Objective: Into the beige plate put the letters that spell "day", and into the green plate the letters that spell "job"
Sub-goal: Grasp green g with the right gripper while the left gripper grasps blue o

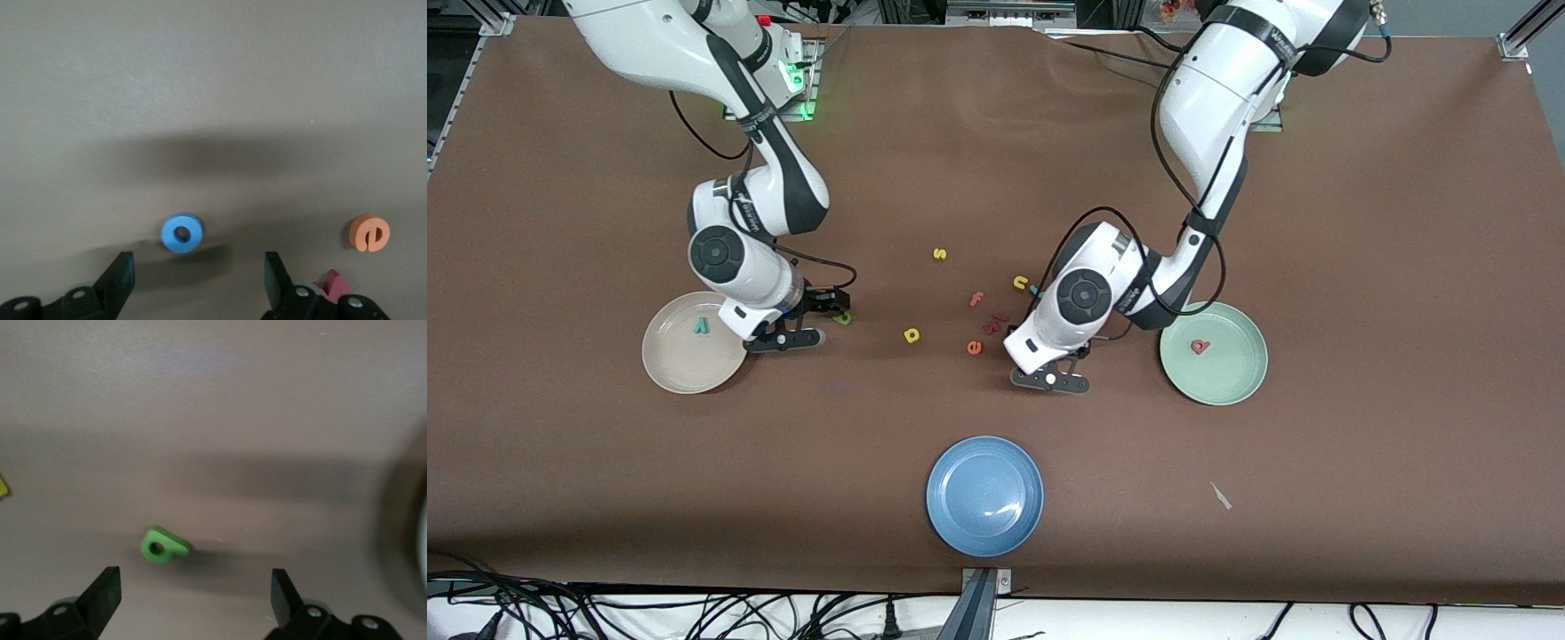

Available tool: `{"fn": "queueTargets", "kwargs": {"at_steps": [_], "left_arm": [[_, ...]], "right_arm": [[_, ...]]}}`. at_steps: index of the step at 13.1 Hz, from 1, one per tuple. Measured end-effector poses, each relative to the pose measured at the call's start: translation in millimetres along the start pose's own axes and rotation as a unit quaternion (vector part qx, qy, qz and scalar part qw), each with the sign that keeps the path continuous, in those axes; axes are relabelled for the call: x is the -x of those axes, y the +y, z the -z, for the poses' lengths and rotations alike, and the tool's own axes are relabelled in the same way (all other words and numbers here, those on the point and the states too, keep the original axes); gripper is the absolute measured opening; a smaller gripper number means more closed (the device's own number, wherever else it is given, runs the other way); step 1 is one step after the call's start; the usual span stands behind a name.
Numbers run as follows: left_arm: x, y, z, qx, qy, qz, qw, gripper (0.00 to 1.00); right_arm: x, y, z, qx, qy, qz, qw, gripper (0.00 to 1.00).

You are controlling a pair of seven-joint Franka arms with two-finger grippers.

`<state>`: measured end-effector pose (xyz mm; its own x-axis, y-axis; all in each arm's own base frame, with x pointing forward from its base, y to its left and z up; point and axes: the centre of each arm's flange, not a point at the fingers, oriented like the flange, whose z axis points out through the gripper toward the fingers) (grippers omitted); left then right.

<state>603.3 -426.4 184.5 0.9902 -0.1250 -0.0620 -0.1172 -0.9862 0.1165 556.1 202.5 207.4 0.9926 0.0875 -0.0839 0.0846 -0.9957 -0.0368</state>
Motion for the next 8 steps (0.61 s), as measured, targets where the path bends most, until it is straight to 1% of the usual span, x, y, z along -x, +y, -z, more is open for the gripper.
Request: {"fn": "queueTargets", "kwargs": {"at_steps": [1, 2, 3, 8], "left_arm": [[0.6, 1.0, -2.5, -0.001, 0.0, -0.002, 1.0, 0.8], [-1.2, -1.5, -2.5, -0.003, 0.001, 0.0, 1.0, 0.67], [-3.8, -4.9, -1.4, -0.004, 0.003, 0.002, 1.0, 0.64], [-5.3, -7.6, -5.4, -0.017, 0.01, -0.007, 1.0, 0.64]], "right_arm": [[0.8, -8.8, -6.0, -0.001, 0.006, -0.005, 1.0, 1.0], [1.7, -15.8, -12.4, -0.001, 0.01, -0.005, 1.0, 1.0], [2.0, -19.5, -18.1, -0.001, 0.013, -0.003, 1.0, 1.0], [2.8, -21.0, -26.7, 0.002, 0.012, 0.011, 1.0, 1.0]]}}
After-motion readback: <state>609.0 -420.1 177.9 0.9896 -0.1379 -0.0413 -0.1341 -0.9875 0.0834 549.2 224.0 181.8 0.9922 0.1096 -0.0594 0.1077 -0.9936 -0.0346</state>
